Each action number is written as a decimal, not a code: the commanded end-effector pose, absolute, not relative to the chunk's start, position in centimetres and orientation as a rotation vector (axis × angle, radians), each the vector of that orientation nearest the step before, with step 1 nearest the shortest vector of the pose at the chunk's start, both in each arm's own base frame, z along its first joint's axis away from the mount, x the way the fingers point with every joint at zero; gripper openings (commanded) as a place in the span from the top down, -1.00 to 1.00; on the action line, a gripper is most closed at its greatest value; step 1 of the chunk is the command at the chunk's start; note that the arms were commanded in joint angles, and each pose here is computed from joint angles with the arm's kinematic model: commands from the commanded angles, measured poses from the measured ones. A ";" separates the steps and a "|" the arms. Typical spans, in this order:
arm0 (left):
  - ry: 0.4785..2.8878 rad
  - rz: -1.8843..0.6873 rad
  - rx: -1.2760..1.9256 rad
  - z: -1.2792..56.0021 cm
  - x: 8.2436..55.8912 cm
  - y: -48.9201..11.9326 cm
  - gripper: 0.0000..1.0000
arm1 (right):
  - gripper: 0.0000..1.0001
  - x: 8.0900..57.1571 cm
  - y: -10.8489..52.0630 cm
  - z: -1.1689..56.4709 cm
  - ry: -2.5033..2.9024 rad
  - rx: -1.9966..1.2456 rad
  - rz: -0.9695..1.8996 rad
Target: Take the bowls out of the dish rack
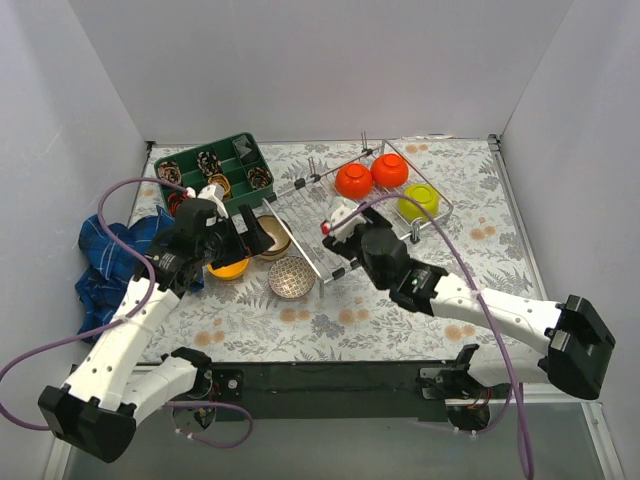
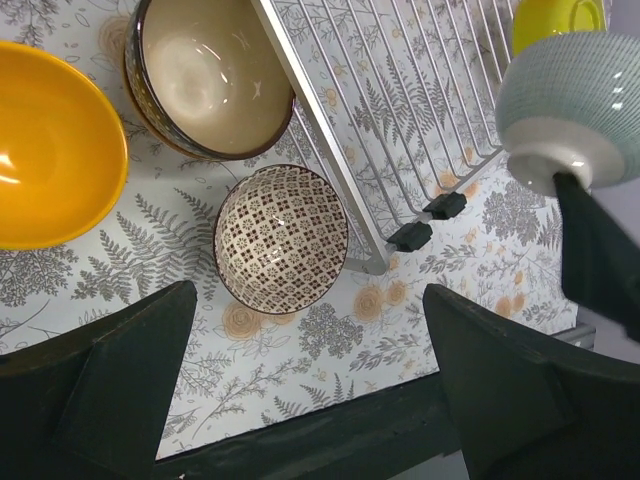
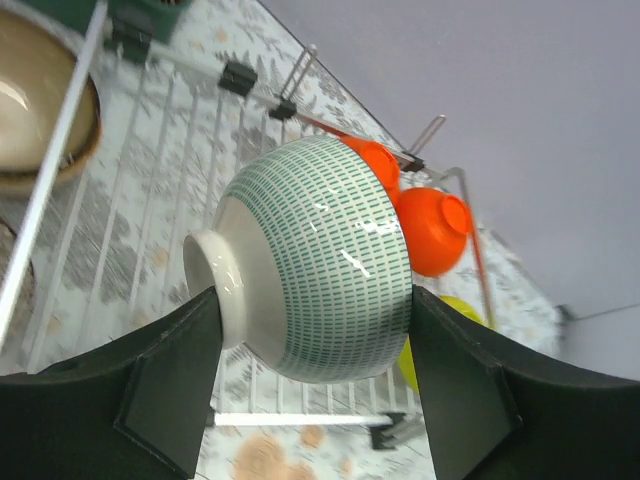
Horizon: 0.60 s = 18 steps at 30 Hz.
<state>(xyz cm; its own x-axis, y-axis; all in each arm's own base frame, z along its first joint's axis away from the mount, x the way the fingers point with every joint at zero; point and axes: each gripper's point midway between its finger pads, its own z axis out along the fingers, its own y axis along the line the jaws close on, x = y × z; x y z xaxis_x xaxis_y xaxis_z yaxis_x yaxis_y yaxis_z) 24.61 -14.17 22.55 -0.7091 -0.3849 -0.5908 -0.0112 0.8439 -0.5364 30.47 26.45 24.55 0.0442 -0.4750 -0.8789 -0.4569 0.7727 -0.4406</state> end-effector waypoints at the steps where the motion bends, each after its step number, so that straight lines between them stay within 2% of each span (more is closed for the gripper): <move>1: 2.259 -0.744 -0.242 24.4 25.5 -15.7 -0.96 | 0.97 28.8 24.0 28.1 1.308 -0.899 -0.451; 7: 2.275 -0.838 -0.223 26.0 26.3 -17.4 -0.96 | 0.97 25.2 24.5 28.5 1.081 -0.925 -0.613; 8: 2.293 -0.848 -0.225 25.7 26.5 -17.7 -0.96 | 0.97 24.8 24.4 27.5 1.018 -1.006 -0.715; 9: 2.303 -0.880 -0.211 25.9 26.3 -18.3 -0.96 | 0.97 23.9 24.2 29.2 0.980 -0.903 -0.688; 12: 2.333 -0.953 -0.206 26.1 26.5 -19.5 -0.97 | 0.97 22.8 24.3 29.4 0.867 -0.922 -0.846; 18: 2.373 -1.016 -0.201 26.4 26.7 -21.3 -0.97 | 0.97 21.5 26.9 29.0 0.822 -0.943 -0.810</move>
<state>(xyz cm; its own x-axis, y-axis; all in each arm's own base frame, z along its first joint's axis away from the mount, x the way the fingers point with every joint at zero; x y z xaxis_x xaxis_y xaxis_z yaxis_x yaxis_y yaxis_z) 27.09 -19.47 24.41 -0.8192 -0.3533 -0.4517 0.0374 0.7530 -0.6570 23.07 29.08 19.46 0.4518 -0.8869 0.0966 0.0445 -0.0857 -0.9953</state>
